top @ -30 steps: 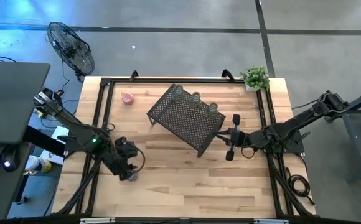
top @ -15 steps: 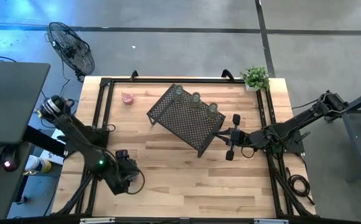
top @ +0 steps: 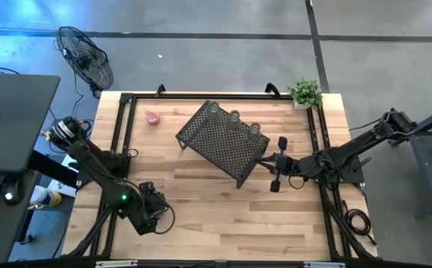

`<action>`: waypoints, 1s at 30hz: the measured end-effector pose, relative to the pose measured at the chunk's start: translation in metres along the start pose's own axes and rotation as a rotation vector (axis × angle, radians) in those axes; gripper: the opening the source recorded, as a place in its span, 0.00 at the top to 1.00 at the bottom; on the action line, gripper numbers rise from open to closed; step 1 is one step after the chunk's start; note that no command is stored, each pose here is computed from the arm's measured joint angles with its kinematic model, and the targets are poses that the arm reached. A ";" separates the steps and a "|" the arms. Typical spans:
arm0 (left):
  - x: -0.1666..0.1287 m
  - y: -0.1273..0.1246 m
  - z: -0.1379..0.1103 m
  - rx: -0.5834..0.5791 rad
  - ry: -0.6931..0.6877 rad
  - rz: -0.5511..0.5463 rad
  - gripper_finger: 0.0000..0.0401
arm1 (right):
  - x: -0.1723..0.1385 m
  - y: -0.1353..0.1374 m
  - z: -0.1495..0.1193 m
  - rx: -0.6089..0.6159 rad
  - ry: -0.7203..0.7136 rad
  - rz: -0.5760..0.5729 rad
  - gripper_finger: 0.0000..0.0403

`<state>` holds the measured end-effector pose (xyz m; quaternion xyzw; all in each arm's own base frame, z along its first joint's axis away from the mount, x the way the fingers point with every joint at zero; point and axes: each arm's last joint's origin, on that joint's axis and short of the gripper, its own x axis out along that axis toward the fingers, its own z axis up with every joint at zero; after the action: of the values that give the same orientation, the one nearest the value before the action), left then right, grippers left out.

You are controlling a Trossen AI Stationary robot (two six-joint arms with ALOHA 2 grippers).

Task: Pick & Place candle stick holders
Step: Put the black scented candle on the shelf

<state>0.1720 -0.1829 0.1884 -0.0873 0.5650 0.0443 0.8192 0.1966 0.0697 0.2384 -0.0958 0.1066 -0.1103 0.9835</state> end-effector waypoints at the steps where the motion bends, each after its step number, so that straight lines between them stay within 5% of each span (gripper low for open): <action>1: 0.002 0.000 -0.001 -0.001 -0.002 -0.004 0.14 | 0.000 0.000 0.000 0.000 0.000 0.002 1.00; 30: 0.021 0.006 -0.012 -0.044 0.023 -0.067 0.14 | 0.000 0.000 0.000 -0.004 -0.001 0.008 1.00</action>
<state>0.1675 -0.1800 0.1645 -0.1248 0.5701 0.0284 0.8115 0.1966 0.0699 0.2384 -0.0973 0.1069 -0.1061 0.9838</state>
